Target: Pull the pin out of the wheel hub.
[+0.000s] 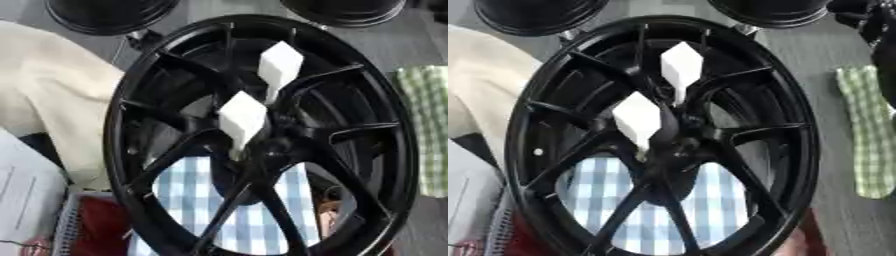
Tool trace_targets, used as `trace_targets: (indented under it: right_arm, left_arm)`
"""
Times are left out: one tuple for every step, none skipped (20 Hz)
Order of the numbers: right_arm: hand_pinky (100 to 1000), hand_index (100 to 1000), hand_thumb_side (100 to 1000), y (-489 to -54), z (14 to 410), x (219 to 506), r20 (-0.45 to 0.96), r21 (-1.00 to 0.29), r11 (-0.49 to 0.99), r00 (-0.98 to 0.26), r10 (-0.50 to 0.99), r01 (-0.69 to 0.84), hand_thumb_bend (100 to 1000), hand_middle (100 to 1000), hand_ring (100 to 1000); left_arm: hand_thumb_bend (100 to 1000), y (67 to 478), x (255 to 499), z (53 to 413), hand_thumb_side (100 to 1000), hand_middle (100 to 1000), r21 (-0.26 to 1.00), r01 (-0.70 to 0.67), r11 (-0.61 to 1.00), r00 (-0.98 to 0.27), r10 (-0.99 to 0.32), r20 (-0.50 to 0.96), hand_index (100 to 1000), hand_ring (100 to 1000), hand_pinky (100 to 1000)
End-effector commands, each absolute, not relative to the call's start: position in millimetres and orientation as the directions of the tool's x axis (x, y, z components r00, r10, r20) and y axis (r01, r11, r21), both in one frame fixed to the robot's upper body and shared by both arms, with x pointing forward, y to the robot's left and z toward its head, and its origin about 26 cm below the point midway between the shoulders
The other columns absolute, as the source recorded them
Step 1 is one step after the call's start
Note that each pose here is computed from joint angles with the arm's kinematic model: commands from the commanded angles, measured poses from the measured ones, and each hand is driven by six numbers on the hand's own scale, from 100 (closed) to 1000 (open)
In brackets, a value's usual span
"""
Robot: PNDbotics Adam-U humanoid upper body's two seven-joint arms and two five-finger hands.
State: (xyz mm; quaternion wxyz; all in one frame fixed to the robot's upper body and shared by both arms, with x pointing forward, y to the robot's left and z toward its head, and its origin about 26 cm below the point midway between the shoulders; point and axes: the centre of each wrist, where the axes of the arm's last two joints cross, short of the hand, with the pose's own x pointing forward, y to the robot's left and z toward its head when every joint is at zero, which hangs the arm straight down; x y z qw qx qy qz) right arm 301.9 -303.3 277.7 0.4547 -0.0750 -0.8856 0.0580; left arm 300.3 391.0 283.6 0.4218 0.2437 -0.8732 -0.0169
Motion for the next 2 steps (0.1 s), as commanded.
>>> trace_targets:
  right_arm:
    - [864, 685, 673, -305.2, 290.2, 296.5, 0.764, -0.182, 0.979, -0.614, 0.198, 0.09, 100, 626, 739]
    - [864, 685, 670, -305.0, 290.5, 296.6, 0.762, -0.178, 0.98, -0.617, 0.196, 0.091, 100, 626, 739]
  left_arm:
    - [210, 360.9, 288.5, 285.5, 734, 665, 0.13, -0.391, 0.911, -0.6, -0.36, 0.715, 804, 719, 807]
    - [215, 353.2, 286.4, 280.6, 736, 666, 0.085, -0.381, 0.921, -0.615, -0.321, 0.72, 803, 721, 807]
